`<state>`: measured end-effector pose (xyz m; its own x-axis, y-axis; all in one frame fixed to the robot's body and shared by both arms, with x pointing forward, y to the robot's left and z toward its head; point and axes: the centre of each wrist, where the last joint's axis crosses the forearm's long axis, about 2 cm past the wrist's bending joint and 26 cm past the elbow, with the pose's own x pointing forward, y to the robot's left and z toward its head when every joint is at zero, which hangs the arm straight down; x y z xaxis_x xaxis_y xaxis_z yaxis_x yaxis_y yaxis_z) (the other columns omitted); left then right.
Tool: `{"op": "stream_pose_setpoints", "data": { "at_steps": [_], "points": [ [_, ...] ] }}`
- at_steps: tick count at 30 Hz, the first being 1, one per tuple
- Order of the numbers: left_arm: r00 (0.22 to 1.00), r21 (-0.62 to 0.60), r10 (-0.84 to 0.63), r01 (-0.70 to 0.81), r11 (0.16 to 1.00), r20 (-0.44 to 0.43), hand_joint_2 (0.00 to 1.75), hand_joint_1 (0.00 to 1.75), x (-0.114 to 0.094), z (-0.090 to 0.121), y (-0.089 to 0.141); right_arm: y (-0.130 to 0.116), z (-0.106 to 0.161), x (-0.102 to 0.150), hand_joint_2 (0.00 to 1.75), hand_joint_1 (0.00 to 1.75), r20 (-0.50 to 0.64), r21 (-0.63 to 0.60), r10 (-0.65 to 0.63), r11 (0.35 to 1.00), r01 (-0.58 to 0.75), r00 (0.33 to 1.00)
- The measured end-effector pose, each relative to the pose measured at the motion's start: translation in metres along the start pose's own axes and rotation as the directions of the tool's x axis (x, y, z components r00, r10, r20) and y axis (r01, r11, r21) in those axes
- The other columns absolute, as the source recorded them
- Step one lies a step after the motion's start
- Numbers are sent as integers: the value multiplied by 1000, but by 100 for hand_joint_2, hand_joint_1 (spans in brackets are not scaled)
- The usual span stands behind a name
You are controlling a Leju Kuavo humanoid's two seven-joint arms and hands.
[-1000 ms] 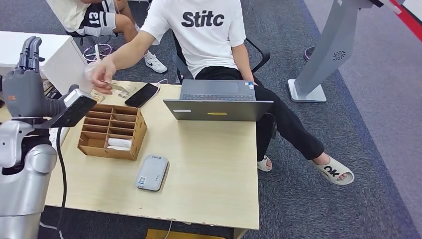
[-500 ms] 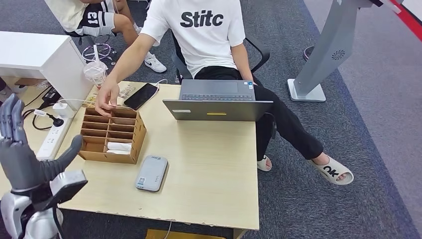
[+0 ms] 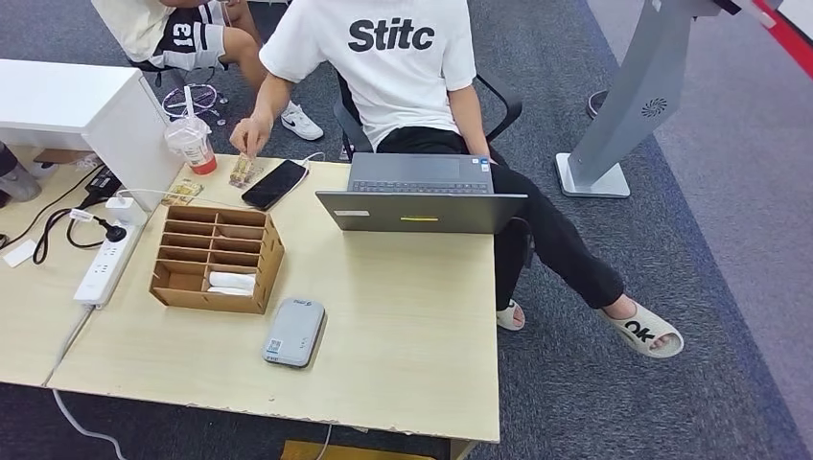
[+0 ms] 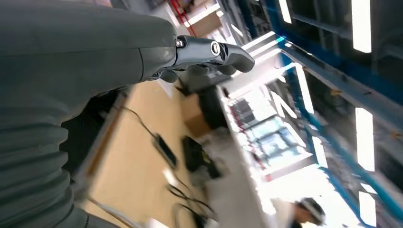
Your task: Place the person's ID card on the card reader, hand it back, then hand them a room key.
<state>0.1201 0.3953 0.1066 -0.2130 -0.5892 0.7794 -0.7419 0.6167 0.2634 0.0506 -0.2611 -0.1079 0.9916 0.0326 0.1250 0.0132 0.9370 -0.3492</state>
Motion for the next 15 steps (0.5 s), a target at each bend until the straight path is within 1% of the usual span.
{"op": "stream_pose_setpoints", "data": {
  "at_steps": [1, 3, 5, 6, 7, 9, 11, 12, 14, 15],
  "points": [
    [996, 17, -64, 65, 998, -59, 175, 0, -14, 6, 8, 1, 0, 0, 175, 0, 4, 2, 0, 1000, 0, 1000],
    [965, 61, -162, 178, 982, -207, 175, 0, -44, 25, 21, 2, 1, 0, 175, 0, 14, 6, 4, 1000, -5, 1000],
    [905, 111, -193, 252, 961, -380, 175, 0, -70, 50, 28, 4, 2, 1, 175, 0, 28, 9, 12, 1000, -12, 1000],
    [859, 131, -187, 280, 951, -476, 175, 0, -83, 64, 29, 4, 2, 1, 175, 0, 34, 10, 16, 1000, -17, 999],
    [800, 144, -172, 306, 941, -574, 175, 0, -94, 80, 29, 4, 2, 1, 175, 0, 40, 11, 23, 1000, -24, 999],
    [638, 143, -128, 357, 923, -759, 175, 0, -111, 114, 25, 5, 2, 2, 175, 0, 46, 12, 43, 999, -44, 998],
    [451, 115, -82, 392, 913, -889, 175, 0, -119, 145, 15, 6, 3, 3, 175, 0, 48, 10, 66, 998, -66, 997],
    [356, 98, -56, 399, 912, -933, 175, 0, -119, 159, 8, 6, 3, 4, 175, 0, 48, 9, 76, 997, -76, 996],
    [168, 65, -3, 395, 916, -986, 175, 0, -116, 182, -7, 7, 3, 5, 175, 0, 50, 7, 97, 995, -98, 994],
    [121, 57, 11, 391, 919, -993, 175, 0, -114, 187, -11, 7, 3, 5, 175, 0, 50, 6, 102, 995, -103, 993]
  ]
}}
